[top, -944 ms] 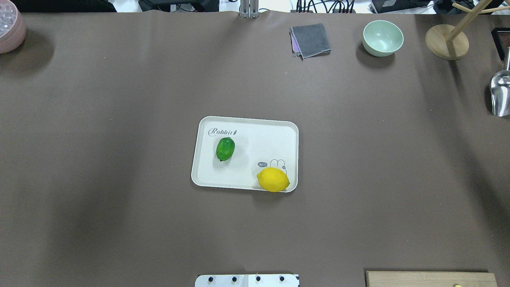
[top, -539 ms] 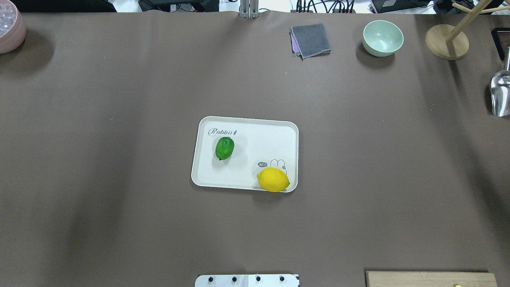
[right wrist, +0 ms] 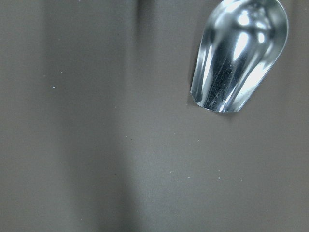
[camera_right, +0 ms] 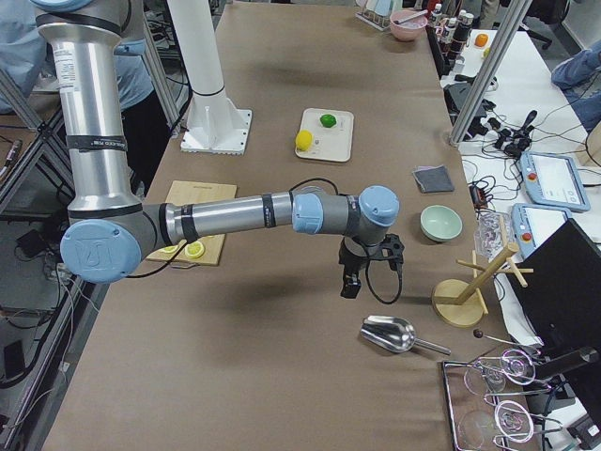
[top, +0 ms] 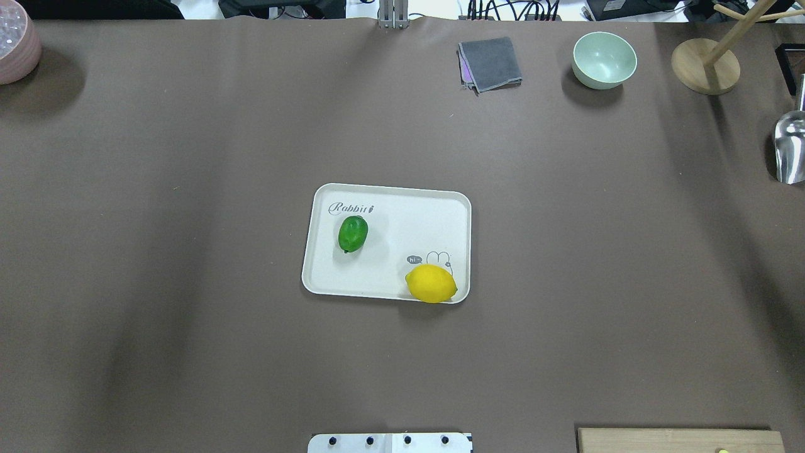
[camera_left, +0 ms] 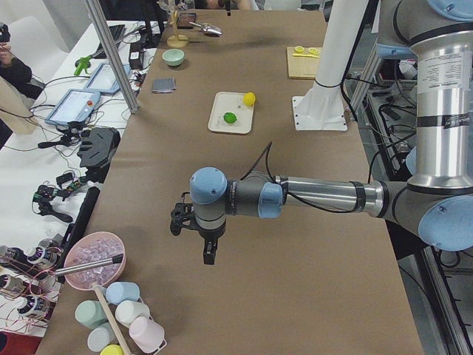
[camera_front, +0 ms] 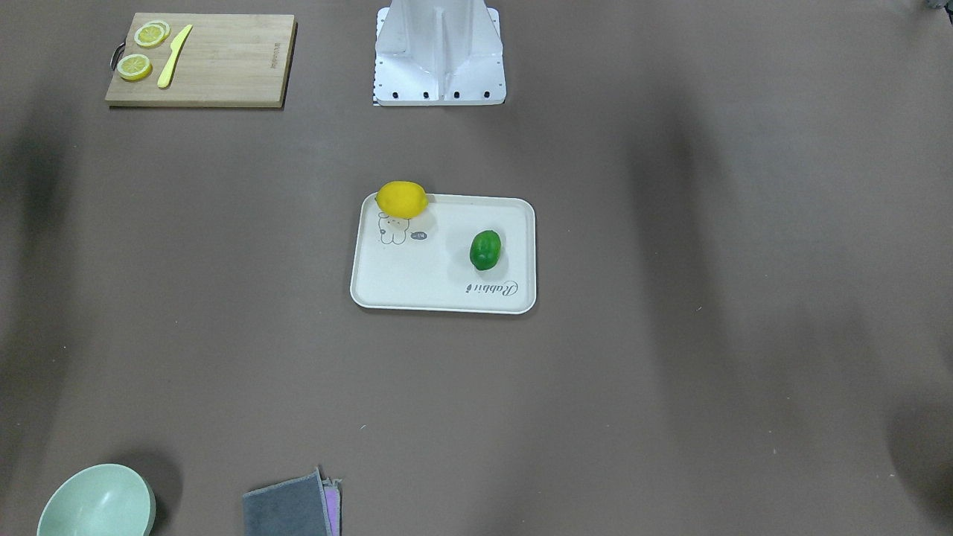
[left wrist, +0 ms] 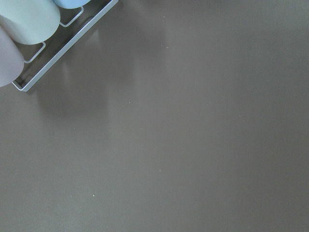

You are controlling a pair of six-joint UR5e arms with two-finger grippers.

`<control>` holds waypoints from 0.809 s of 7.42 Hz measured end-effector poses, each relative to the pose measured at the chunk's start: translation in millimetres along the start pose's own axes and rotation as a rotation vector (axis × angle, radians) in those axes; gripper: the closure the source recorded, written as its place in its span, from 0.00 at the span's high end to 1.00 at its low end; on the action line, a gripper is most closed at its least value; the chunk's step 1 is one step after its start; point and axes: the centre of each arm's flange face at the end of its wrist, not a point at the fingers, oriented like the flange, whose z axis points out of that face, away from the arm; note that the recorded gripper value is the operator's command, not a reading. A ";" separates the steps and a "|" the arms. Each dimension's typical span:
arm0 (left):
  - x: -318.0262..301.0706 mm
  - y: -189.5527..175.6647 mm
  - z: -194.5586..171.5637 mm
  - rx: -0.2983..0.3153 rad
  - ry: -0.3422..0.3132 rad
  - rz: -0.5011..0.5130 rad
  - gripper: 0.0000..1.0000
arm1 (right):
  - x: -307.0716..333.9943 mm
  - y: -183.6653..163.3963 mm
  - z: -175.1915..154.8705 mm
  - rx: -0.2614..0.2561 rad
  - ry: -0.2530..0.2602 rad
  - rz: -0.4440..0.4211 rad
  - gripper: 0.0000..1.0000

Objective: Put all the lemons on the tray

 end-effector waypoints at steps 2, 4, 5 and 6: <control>-0.4 0.5 0.4 -0.002 0.000 -0.002 0.98 | 0.8 0.1 -1.0 0.002 -0.002 0.004 1.00; -1.6 0.9 0.4 -0.003 0.001 -0.006 0.98 | 1.5 -0.1 -2.5 0.008 -0.001 0.002 1.00; -2.4 1.0 0.6 -0.003 0.001 -0.007 0.98 | 2.6 -0.1 -3.2 0.011 -0.001 0.003 1.00; -2.9 1.1 0.6 -0.003 0.001 -0.008 0.98 | 4.4 -0.1 -5.8 0.017 -0.002 0.005 1.00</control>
